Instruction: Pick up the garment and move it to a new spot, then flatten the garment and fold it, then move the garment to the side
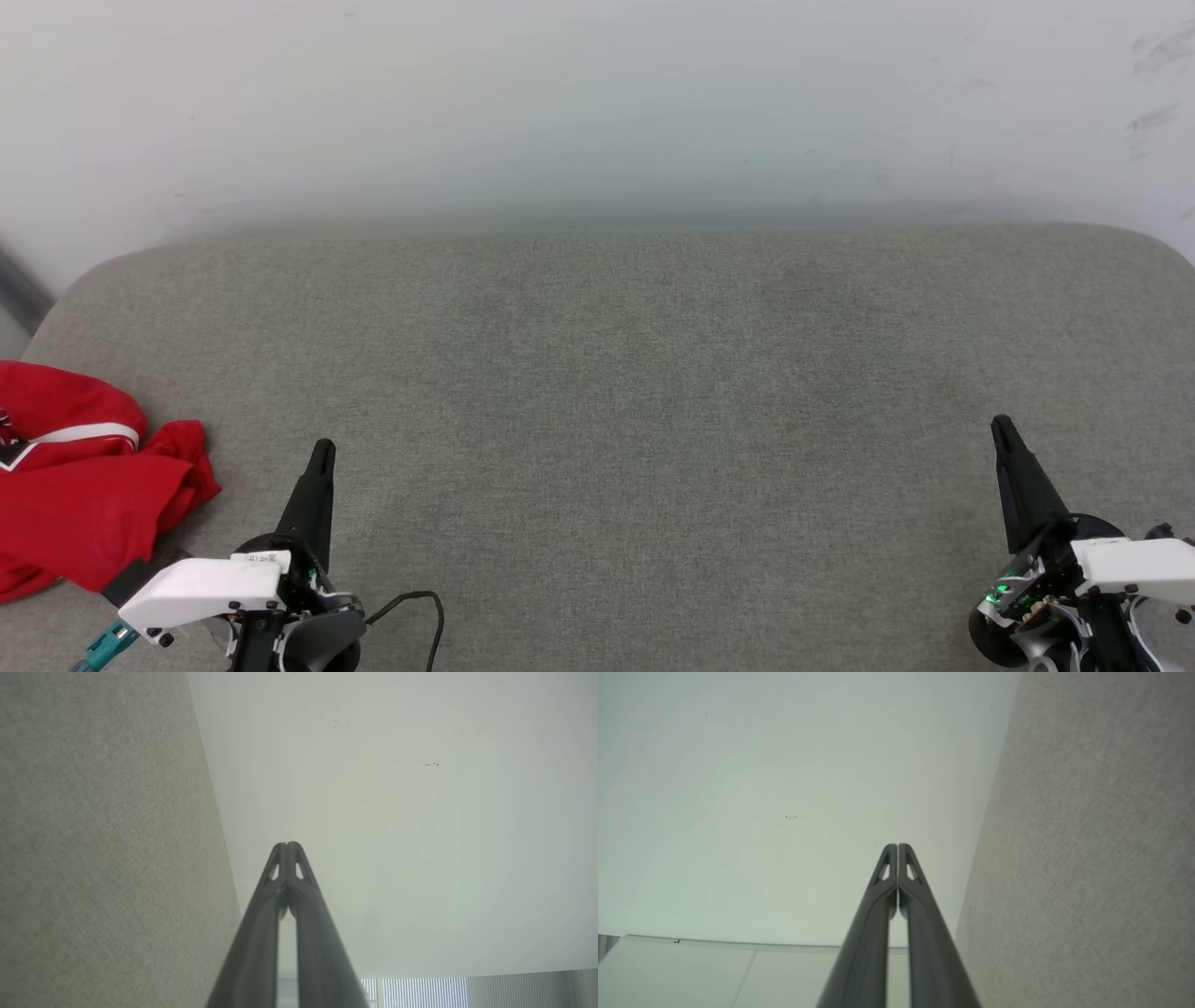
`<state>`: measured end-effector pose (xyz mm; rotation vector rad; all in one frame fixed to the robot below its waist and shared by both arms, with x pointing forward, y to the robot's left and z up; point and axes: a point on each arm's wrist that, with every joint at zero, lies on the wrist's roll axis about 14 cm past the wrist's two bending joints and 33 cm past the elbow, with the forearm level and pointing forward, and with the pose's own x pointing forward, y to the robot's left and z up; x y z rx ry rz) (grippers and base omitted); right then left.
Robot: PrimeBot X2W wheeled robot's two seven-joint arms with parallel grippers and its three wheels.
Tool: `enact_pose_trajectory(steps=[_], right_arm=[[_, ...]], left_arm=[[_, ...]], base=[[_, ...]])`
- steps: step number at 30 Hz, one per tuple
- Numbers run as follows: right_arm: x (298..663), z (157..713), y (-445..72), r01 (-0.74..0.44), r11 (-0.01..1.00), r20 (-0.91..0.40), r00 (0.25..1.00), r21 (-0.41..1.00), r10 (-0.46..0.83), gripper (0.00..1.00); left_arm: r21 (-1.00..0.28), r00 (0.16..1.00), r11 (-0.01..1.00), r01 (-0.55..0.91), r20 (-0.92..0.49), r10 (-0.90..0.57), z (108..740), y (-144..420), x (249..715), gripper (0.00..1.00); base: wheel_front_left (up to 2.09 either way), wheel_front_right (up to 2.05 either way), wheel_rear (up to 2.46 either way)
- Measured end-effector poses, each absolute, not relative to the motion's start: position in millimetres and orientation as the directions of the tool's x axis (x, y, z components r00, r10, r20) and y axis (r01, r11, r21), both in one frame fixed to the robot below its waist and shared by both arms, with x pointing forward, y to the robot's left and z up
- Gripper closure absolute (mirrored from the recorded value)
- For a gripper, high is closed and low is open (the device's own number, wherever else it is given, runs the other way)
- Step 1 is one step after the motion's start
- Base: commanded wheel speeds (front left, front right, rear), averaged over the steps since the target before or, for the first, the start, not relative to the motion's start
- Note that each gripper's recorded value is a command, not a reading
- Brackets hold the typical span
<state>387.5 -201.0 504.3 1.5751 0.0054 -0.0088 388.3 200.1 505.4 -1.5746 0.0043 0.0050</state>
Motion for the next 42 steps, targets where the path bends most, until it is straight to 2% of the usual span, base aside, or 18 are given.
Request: enact_pose_trajectory(steps=[7, 8, 16, 24, 42], right_arm=[[387.5, 504.3, -201.0, 0.009, -0.004, -0.009, 1.0, 1.0, -0.002, 1.0], [382.9, 493.2, -201.4, 0.042, -0.007, -0.042, 0.999, 0.999, -0.004, 0.0], [380.1, 496.2, -202.0, 0.032, 0.007, -0.031, 0.999, 0.999, -0.025, 0.0], [379.9, 503.7, -199.9, 0.011, 0.071, -0.008, 0.999, 0.997, -0.035, 0.0], [378.6, 516.1, -197.3, -0.019, 0.411, 0.035, 0.999, 0.911, -0.031, 0.0]], left_arm=[[-1.0, 1.0, -0.004, -0.006, -0.006, 0.0, 505.4, 200.1, 388.3, 1.0], [-0.999, 0.999, -0.007, -0.039, -0.039, 0.0, 494.3, 199.5, 383.8, 0.0], [-0.999, 0.999, 0.002, -0.032, -0.032, -0.014, 496.2, 185.9, 383.5, 0.0], [-0.995, 0.999, 0.098, 0.005, 0.002, -0.037, 507.8, 173.5, 387.3, 0.0], [-0.907, 0.998, 0.416, 0.061, 0.046, -0.046, 520.8, 165.0, 387.8, 0.0]], base=[[0.0, 0.0, 0.0], [0.0, 0.0, 0.0], [0.0, 0.0, 0.0], [0.0, 0.0, 0.0], [0.0, 0.0, 0.0]])
